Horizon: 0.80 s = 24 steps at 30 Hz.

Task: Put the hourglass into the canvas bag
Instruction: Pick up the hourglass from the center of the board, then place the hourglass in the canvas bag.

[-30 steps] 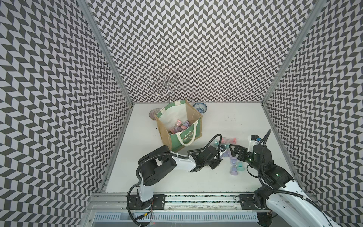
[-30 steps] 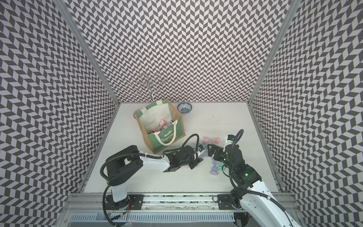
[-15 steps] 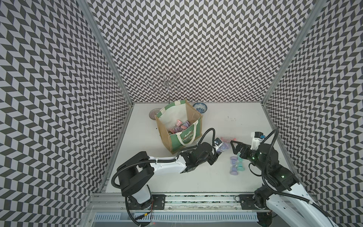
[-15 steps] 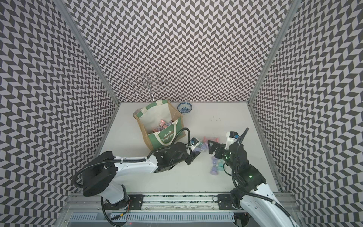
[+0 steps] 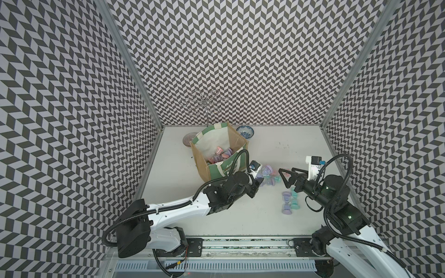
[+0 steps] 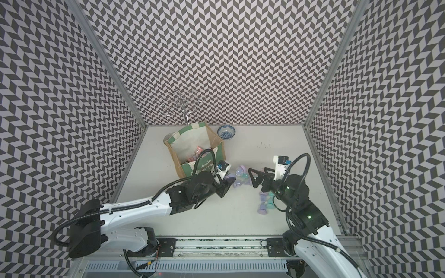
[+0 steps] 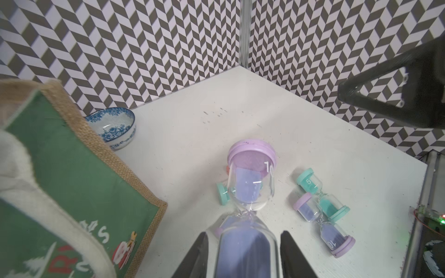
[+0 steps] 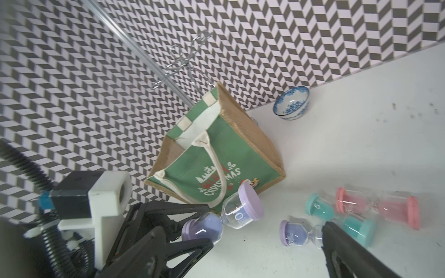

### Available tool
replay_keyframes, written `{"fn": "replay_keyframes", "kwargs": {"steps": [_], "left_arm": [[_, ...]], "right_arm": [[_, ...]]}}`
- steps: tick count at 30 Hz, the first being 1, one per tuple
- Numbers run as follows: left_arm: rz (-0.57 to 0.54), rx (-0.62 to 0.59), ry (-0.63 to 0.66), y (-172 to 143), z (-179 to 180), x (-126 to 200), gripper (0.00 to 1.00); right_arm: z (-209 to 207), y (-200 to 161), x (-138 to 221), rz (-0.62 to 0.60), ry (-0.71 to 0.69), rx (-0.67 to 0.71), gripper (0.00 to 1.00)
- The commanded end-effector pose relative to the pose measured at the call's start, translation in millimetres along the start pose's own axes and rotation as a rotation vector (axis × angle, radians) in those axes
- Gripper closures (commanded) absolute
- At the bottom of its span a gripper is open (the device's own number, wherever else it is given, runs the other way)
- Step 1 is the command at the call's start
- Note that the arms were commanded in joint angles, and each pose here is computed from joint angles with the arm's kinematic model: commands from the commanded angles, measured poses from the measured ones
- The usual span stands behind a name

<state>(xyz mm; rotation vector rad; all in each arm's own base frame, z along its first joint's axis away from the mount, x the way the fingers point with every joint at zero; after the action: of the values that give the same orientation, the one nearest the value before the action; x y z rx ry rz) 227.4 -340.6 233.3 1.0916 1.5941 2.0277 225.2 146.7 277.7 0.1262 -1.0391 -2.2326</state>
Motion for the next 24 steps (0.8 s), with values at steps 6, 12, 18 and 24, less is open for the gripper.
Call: {"fn": "replay_keyframes", "kwargs": {"steps": [6,12,18,24], "left_arm": [[-0.08,0.093,0.115,59,40,36,0.74],[-0.089,0.166,0.197,75,78,49,0.74],[-0.099,0.23,0.294,83,122,59,0.74],[-0.082,0.283,0.382,79,165,59,0.74]], "right_arm": [[43,15,-9,-0.044,0.237,0.067,0.01],[49,12,-29,-0.012,0.31,0.066,0.01],[54,5,-50,0.051,0.363,0.078,0.01],[52,-2,-67,0.105,0.373,0.091,0.01]]}}
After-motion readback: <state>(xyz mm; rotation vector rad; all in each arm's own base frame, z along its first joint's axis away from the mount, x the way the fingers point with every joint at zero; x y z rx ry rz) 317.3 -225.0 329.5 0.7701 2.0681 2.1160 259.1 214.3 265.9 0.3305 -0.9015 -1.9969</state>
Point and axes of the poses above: each gripper's point midway between its finger pads, its own x axis back along the fingers, its own z axis along the line the jaws close on, y = z × x, the point moved 1 cm from there along x, back along the fingers, and after that the axes turned 8 degrees about -x, right-handed, at the moved point
